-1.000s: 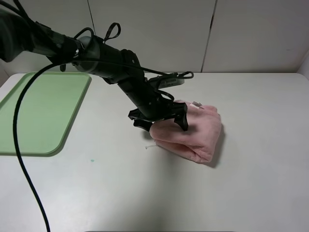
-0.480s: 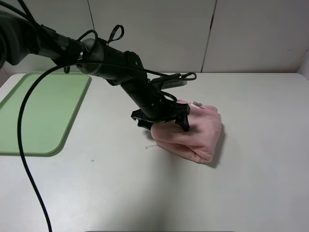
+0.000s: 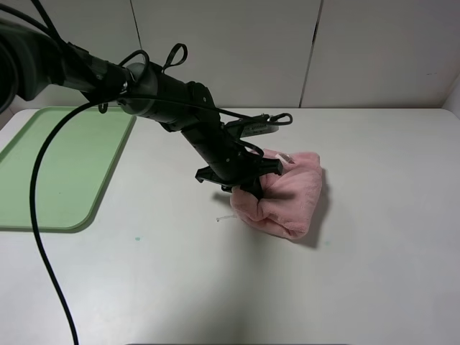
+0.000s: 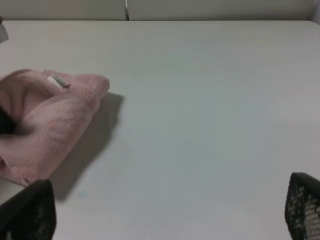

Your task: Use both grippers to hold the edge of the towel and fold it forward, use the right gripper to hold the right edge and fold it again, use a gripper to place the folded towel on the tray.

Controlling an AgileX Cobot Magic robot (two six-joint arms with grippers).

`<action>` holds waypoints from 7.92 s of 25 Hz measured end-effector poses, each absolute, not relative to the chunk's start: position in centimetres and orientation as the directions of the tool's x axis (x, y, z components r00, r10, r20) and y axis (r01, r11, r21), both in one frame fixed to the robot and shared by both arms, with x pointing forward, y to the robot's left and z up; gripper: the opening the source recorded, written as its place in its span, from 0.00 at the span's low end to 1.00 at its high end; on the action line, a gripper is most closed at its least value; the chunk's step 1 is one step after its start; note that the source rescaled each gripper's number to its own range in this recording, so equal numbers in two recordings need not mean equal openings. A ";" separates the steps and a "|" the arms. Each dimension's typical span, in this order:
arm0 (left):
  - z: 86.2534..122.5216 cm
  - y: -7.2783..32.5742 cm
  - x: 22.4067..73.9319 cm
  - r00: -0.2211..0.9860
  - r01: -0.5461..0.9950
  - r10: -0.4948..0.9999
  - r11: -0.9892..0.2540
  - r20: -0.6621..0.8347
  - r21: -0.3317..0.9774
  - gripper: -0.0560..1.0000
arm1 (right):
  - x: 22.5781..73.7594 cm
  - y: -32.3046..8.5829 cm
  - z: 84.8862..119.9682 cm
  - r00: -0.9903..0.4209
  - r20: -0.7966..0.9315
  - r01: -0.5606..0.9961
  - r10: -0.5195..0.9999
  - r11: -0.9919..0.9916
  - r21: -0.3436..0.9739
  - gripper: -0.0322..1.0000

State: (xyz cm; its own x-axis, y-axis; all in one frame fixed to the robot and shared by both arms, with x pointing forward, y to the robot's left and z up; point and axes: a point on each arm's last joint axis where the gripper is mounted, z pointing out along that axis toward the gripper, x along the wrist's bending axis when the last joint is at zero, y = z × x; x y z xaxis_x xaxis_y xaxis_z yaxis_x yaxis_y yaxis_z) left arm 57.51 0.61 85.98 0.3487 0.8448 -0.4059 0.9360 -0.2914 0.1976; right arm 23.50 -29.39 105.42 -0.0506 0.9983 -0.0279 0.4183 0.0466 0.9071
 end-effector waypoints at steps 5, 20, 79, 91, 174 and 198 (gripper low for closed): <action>86.0 0.6 57.5 0.351 0.935 0.845 -0.293 -0.404 0.198 0.21 | 23.5 -29.4 105.4 -0.051 -0.028 0.418 0.998 0.047 0.907 1.00; 89.9 3.3 58.2 0.412 0.901 0.857 -0.334 -0.310 0.276 0.21 | 23.5 -29.4 105.4 -0.051 -0.028 0.418 0.998 0.047 0.907 1.00; 94.6 35.9 60.2 -0.039 0.966 0.994 0.013 0.098 0.257 0.23 | 23.5 -29.4 105.4 -0.051 -0.028 0.418 0.998 0.047 0.907 1.00; 94.6 36.0 59.9 -0.012 0.976 0.993 -0.013 0.115 0.218 0.99 | 23.5 -29.4 105.4 -0.051 -0.028 0.418 0.998 0.047 0.907 1.00; 104.2 29.1 22.6 0.344 0.513 0.939 -0.203 0.017 0.834 1.00 | 23.5 -29.4 105.4 -0.051 -0.028 0.418 0.998 0.047 0.907 1.00; 104.2 29.2 22.5 0.406 0.499 0.914 -0.237 0.017 0.834 1.00 | 23.5 -29.4 105.4 -0.051 -0.028 0.418 0.998 0.047 0.907 1.00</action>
